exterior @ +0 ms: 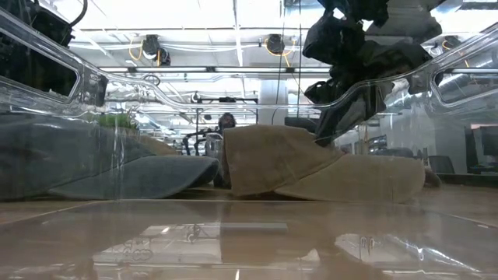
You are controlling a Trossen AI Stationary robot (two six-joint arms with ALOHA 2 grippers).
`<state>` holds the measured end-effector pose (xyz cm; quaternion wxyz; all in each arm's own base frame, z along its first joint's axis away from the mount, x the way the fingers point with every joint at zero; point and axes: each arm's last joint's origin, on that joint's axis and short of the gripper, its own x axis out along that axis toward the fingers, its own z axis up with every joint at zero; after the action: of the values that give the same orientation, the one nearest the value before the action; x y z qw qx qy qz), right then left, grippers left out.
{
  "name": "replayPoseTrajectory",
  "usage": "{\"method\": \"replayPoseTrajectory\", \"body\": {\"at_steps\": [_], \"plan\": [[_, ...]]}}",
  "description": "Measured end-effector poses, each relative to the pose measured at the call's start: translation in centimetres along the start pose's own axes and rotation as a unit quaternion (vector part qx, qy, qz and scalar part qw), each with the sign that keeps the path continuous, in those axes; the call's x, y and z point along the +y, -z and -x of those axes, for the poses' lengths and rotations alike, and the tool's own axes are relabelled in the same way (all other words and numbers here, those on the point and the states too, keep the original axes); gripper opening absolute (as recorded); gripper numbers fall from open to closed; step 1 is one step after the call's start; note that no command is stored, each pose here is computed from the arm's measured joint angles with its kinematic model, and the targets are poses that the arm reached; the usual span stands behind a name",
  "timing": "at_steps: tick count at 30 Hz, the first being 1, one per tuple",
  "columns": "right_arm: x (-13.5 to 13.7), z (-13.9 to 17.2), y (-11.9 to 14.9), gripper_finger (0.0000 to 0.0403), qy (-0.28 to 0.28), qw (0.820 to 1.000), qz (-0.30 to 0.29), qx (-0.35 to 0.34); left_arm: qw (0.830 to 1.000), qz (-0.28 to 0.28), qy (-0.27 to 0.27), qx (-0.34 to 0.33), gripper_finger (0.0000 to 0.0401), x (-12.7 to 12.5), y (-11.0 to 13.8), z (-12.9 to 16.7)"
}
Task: Pick & Place hat
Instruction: Put the bottom brown cap into the top transparent bin
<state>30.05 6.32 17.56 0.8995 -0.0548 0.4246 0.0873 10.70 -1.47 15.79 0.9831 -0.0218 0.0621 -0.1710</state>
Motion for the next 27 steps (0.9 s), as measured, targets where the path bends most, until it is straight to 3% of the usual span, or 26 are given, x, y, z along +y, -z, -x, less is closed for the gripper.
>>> {"method": "replayPoseTrajectory", "body": {"at_steps": [27], "plan": [[0.06,0.09,-0.05,0.0,-0.013,1.0,-0.001,-0.002,1.0,0.0,0.0,0.0,0.0037,0.0,0.0,0.0]]}}
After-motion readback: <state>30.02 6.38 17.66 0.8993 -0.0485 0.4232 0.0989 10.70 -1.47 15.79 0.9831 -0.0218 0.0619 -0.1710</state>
